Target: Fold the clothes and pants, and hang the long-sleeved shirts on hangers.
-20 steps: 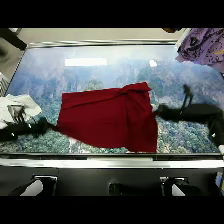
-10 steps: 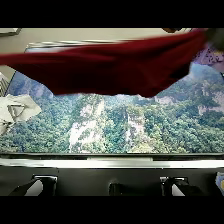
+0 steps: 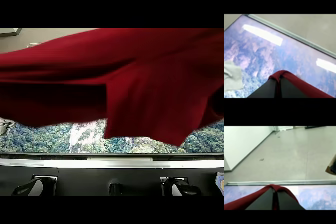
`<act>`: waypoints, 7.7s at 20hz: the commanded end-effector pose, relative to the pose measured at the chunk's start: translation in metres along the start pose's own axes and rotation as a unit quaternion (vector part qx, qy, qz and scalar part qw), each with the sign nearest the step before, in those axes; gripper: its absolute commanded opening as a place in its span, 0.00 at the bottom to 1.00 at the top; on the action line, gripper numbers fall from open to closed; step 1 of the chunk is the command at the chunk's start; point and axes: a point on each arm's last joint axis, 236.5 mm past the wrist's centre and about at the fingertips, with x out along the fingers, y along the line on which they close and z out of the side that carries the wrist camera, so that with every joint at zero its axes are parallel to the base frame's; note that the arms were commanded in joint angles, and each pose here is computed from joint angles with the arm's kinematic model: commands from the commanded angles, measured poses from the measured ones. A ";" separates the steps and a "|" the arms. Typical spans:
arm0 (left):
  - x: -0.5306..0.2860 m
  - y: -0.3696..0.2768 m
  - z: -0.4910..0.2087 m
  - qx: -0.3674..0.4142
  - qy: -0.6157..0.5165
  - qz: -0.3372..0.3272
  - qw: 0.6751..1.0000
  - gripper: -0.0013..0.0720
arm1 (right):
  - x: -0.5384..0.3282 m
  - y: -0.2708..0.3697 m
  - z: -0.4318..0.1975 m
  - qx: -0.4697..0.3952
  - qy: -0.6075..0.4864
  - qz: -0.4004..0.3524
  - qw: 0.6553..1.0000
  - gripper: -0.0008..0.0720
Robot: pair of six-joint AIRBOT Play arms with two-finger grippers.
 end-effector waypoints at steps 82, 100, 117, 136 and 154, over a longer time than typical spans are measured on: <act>0.120 0.076 -0.523 -0.153 0.629 -0.051 0.760 0.12 | 0.051 -0.214 -0.574 0.325 0.613 -0.053 0.718 0.05; 0.195 -0.018 -0.037 0.020 0.099 -0.092 0.991 0.04 | 0.209 -0.096 -0.204 -0.021 0.272 0.019 0.962 0.05; -0.005 -0.008 0.017 0.106 -0.012 -0.002 0.994 0.04 | -0.020 -0.014 -0.019 -0.009 0.059 -0.048 0.997 0.05; 0.470 0.036 -0.313 0.058 0.351 -0.017 0.934 0.04 | 0.326 -0.226 -0.523 0.177 0.480 -0.126 0.850 0.05; 0.355 0.056 -0.352 0.073 0.567 0.030 0.820 0.04 | 0.187 -0.230 -0.510 0.106 0.683 -0.195 0.696 0.05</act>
